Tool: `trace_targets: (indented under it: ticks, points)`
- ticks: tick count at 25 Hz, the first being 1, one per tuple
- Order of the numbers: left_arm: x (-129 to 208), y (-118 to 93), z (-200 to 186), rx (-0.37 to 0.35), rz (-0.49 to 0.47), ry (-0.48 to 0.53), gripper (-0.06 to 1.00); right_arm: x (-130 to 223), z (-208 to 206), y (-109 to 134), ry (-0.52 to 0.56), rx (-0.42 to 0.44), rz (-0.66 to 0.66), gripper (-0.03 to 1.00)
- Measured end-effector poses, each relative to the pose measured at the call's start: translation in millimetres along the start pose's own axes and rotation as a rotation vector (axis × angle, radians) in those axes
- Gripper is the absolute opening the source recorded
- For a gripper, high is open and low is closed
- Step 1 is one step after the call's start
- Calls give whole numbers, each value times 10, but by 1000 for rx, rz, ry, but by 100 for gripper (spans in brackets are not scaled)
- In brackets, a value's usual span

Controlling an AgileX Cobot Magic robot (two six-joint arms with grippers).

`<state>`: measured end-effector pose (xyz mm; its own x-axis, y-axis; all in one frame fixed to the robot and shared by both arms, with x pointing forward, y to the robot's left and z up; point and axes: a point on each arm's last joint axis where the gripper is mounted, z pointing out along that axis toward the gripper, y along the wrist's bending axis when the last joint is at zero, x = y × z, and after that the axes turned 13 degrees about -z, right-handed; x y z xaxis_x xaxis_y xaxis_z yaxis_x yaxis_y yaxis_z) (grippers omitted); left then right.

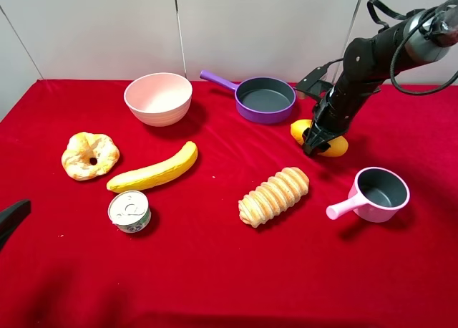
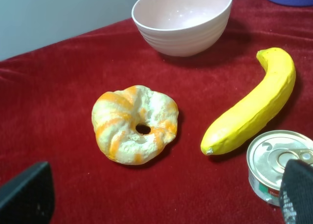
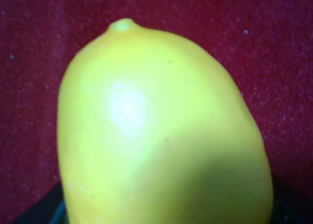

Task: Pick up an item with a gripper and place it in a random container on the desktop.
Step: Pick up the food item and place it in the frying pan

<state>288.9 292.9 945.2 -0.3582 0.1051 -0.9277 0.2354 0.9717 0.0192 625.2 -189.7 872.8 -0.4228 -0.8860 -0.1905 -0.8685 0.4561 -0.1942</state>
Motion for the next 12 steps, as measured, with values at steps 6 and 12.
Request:
trace_targets:
  ticks: [6, 12]
  points:
    - [0, 0, 0, 0, 0, 0, 91, 1, 0, 1, 1, -2, 0, 45]
    - [0, 0, 0, 0, 0, 0, 91, -29, -94, -29, 4, -6, 0, 45]
